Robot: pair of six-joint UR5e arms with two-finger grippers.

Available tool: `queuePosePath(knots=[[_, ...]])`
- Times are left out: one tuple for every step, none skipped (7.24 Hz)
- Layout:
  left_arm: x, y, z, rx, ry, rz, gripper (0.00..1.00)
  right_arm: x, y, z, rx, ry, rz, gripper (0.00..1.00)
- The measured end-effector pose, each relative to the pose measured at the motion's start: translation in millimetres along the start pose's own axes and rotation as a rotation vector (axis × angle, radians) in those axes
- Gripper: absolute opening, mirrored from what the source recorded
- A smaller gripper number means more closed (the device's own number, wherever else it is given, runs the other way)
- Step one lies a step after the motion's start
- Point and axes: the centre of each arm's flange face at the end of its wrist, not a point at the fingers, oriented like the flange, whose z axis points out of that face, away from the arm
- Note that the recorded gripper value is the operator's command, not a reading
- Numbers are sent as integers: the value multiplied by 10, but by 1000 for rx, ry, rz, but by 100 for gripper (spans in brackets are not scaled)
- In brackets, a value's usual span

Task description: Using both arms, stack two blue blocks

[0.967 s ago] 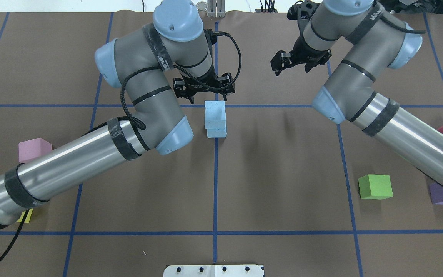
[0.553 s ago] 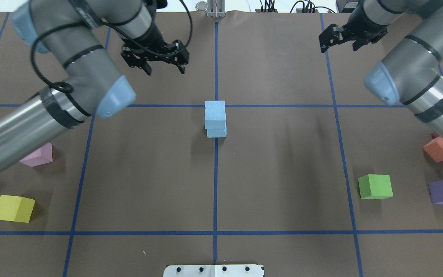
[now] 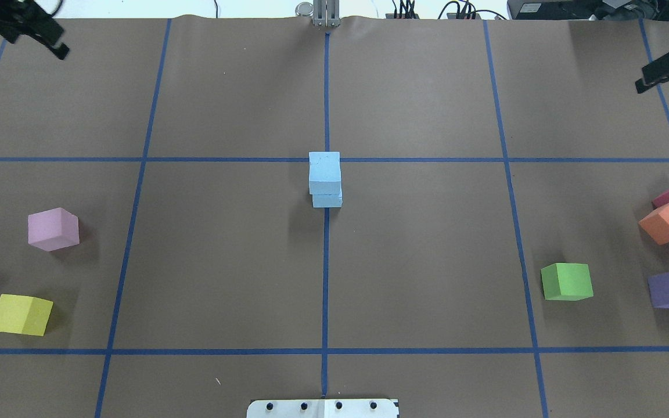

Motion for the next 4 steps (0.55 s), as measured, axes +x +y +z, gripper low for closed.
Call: queuePosePath(knots=[[-602,239,-132,-26,-19,-18,100,325,222,-52,-22,-5,14,100],[-1177,573,-37,-72,-13,-49,100,599,384,-106,-53,-8,65,100],[-1685,963,186,-126,0,-81,100,821,500,-186,-76,-2,124,100],[-2122,1363,385,-168,14,-115,100,972,635,-221,-93,4,164,100]])
